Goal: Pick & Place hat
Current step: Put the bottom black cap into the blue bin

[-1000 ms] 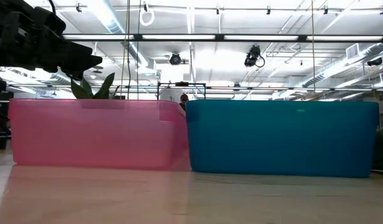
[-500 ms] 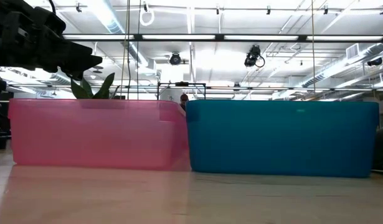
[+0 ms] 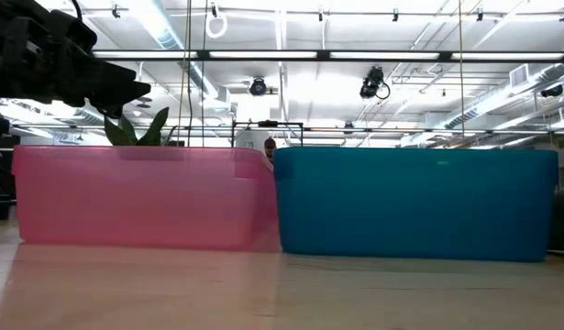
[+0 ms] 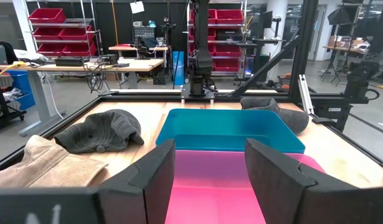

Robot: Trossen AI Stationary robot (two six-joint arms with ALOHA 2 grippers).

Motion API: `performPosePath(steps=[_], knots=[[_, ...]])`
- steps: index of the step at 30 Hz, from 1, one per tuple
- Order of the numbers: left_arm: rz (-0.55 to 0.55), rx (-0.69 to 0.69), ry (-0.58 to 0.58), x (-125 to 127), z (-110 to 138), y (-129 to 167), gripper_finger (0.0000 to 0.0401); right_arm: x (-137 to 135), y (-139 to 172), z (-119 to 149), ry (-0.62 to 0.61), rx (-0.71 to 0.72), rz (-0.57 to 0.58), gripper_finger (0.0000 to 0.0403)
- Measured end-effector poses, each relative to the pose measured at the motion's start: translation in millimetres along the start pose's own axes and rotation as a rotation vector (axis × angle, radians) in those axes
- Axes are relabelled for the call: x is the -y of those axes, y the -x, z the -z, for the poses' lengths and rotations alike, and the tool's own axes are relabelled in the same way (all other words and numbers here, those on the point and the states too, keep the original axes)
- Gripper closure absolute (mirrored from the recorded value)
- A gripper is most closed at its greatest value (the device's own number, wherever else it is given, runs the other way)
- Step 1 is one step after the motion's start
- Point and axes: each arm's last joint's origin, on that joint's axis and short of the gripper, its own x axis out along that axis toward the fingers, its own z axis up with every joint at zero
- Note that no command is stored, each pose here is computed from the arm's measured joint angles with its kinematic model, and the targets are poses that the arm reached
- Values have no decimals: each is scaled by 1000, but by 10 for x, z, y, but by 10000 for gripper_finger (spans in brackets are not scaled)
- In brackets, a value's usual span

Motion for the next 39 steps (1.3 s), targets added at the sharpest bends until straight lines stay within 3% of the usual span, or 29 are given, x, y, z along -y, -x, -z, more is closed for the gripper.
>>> performPosePath(steps=[4, 16, 21, 39], knots=[[0, 0, 0, 0, 0, 0, 204, -135, -147, 131, -28, -66, 63, 206], [0, 0, 0, 0, 1, 0, 204, -352, -396, 300, -25, -65, 141, 206], [0, 0, 0, 0, 0, 0, 204, -326, -604, 413, -73, -101, 219, 206], [0, 0, 0, 0, 1, 0, 204, -62, -1480, 779, -63, -215, 405, 206]])
